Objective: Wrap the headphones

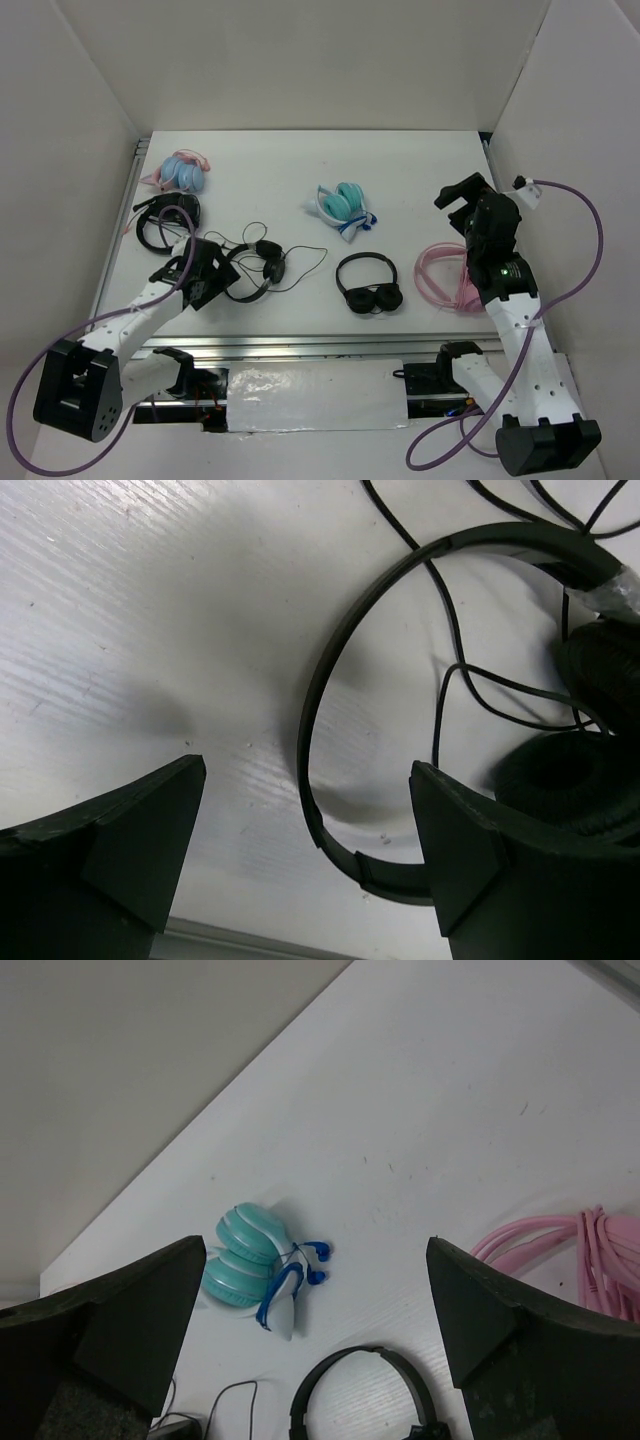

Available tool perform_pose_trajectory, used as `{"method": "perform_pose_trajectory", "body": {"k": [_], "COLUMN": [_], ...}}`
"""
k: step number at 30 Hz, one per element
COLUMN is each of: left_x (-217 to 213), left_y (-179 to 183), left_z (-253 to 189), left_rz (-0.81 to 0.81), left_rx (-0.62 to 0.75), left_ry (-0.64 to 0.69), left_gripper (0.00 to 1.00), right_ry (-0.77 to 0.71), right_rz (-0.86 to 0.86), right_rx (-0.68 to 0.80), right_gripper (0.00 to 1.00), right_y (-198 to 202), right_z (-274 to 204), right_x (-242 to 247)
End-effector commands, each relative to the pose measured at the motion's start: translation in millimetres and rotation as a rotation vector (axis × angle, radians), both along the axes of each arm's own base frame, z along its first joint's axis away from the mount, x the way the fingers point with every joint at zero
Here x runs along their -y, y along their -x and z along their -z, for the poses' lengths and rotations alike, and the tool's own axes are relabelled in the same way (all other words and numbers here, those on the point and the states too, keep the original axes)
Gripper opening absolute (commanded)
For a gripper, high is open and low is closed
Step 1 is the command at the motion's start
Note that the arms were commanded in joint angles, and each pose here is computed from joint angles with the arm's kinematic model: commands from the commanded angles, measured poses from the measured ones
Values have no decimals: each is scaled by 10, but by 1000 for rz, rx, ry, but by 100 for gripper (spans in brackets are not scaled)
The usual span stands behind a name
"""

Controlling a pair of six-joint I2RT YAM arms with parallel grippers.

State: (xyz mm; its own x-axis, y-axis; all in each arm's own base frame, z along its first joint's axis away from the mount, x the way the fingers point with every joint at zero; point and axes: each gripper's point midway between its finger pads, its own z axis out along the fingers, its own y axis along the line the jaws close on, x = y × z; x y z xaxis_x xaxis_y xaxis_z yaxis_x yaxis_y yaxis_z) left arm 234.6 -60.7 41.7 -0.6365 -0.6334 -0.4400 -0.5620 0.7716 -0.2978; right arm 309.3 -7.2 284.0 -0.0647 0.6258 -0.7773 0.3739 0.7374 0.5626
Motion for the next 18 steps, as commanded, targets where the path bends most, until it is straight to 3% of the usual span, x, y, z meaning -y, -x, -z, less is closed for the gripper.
{"method": "perform_pose_trajectory", "body": {"k": [1,9,11,14,18], "left_x": [-34,-33,-29,-65,-70], "left_y": [-37,-24,-49,-45,-75], "left_z": [80,262,272,332,374], "left_rz": [-46,-58,-63,-78,-67], "left_rx": [36,0,11,-1,0], "left_ry": [1,-29,-34,-54,-85], "left_gripper": [96,89,84,68,37], "right_ry": [-14,-15,-14,-21,-17], "right_rz": [16,45,29,1,-34], "right_rx": [60,28,15,-1,-26], "right_gripper": [100,100,100,100,100], "right_y": [47,94,87,52,12], "right_z": [-120,-55,-29,28,62], "right_x": [30,77,49,-2,-58]}}
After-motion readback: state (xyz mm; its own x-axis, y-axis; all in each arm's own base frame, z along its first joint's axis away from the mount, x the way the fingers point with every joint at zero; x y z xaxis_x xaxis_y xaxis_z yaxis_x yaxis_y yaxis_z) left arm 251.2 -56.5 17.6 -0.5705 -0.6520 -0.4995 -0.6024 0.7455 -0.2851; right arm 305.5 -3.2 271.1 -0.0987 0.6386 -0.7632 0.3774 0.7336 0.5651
